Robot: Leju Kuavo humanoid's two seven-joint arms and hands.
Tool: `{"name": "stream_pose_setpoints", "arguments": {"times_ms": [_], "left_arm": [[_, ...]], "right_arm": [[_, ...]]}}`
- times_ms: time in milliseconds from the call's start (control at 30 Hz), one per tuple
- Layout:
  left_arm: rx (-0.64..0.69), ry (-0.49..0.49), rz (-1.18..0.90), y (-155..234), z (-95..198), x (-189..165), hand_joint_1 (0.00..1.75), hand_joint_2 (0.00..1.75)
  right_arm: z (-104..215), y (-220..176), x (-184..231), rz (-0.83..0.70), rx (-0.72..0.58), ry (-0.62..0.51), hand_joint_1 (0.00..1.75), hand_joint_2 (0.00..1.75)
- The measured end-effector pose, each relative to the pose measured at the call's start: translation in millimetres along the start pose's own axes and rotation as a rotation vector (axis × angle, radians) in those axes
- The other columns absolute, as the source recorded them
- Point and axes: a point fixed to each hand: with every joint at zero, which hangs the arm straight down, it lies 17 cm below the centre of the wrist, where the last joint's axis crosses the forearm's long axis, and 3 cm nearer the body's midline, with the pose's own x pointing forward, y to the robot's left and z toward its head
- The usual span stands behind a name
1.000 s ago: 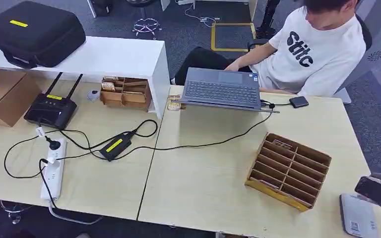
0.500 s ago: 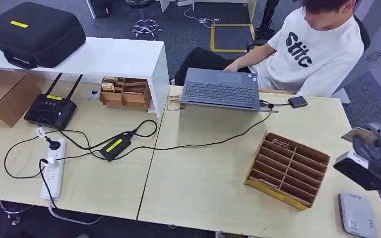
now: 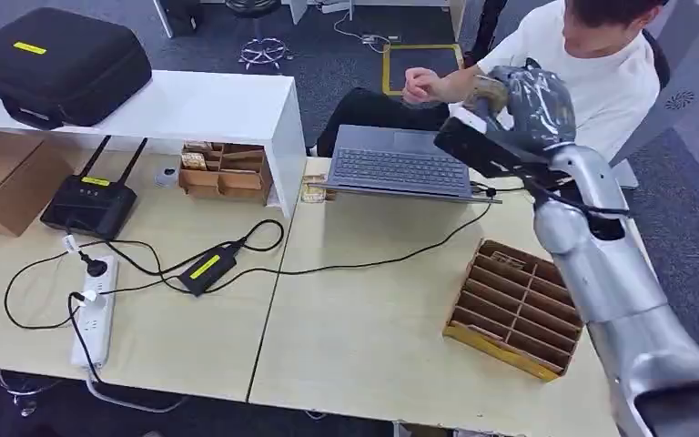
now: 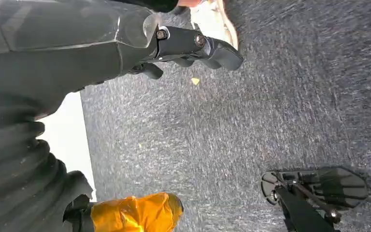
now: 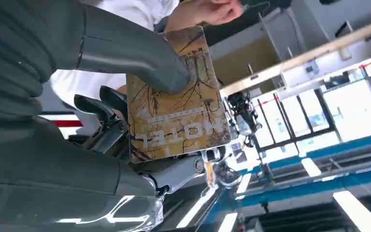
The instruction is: Pass the card to the sensor for recognition and then transmit it.
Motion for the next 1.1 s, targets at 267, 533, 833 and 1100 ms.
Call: {"name": "stream_pose_setpoints", "arguments": {"times_ms": [267, 533, 833, 1100], "left_arm": [[0.001, 0.010, -0.062, -1, 0, -2, 0.00, 1.75], [0.001, 0.018, -0.082, -1, 0, -3, 0.00, 1.75], [0.003, 0.024, -0.097, -1, 0, -4, 0.00, 1.75], [0.001, 0.024, -0.090, -1, 0, -4, 0.00, 1.75]], "right_arm": [[-39, 61, 34, 0.099, 0.174, 0.041, 1.75, 1.75], [-27, 106, 19, 0.194, 0.306, 0.105, 1.75, 1.75], [-14, 125, -1, 0.253, 0.360, 0.159, 0.00, 1.75], [-13, 130, 3, 0.215, 0.360, 0.139, 0.00, 1.75]]}}
